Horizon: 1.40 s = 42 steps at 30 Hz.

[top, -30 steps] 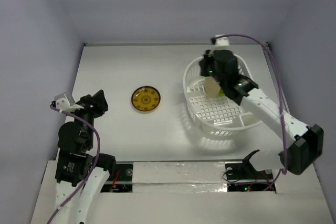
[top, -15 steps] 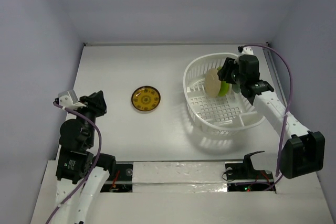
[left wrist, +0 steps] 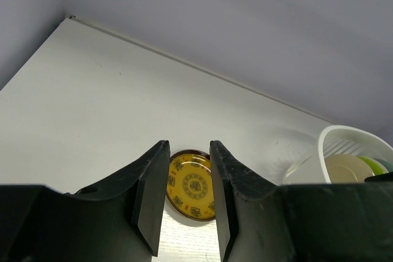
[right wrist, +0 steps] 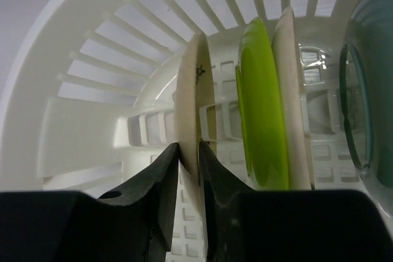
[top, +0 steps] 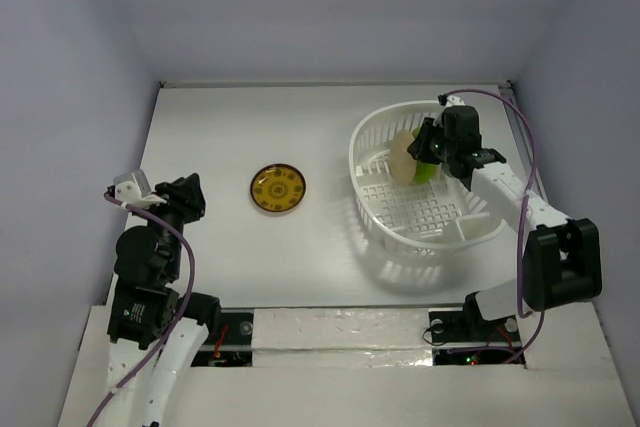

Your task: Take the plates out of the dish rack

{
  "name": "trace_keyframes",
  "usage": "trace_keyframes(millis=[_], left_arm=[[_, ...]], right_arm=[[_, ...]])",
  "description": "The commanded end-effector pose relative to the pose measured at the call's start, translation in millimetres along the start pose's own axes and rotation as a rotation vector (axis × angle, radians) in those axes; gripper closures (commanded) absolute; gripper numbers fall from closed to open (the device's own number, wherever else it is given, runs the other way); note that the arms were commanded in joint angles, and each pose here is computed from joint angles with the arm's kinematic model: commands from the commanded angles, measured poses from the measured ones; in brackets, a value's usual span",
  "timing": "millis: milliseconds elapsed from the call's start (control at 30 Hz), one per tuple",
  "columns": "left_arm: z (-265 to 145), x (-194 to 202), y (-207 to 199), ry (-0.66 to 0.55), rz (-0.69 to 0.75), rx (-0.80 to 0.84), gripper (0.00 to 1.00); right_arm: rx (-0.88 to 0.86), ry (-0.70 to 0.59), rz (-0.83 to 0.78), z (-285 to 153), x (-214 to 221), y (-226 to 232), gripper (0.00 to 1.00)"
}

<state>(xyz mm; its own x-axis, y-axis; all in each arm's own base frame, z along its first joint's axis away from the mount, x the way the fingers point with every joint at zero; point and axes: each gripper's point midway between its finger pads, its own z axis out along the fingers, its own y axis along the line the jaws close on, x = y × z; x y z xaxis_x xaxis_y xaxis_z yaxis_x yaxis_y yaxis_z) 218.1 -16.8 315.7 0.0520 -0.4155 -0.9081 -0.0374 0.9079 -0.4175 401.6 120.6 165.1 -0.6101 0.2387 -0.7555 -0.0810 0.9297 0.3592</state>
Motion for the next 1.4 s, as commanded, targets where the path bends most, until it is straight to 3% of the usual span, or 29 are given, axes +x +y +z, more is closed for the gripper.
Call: trace_keyframes(millis=[0, 167, 367, 933, 1367], left_arm=[[4, -6, -7, -0.023, -0.001, 0.027, 0.7], [5, -6, -8, -0.023, 0.0, 0.031, 0.69], [5, -6, -8, -0.023, -0.001, 0.032, 0.68], [6, -3, -7, -0.011, 0.007, 0.029, 0.67], [6, -4, -10, -0.016, 0.003, 0.043, 0.66]], right_arm=[[-0.059, -0.065, 0.001, 0, -17, 11, 0.77], [-0.072, -0.076, -0.01, -7, -24, 15, 0.92], [-0.108, -0.091, -0.014, -14, -34, 25, 1.0], [-0.221, -0.177, -0.008, -37, -74, 57, 1.0], [-0.306, -0.347, -0.082, -116, -120, 96, 1.0]])
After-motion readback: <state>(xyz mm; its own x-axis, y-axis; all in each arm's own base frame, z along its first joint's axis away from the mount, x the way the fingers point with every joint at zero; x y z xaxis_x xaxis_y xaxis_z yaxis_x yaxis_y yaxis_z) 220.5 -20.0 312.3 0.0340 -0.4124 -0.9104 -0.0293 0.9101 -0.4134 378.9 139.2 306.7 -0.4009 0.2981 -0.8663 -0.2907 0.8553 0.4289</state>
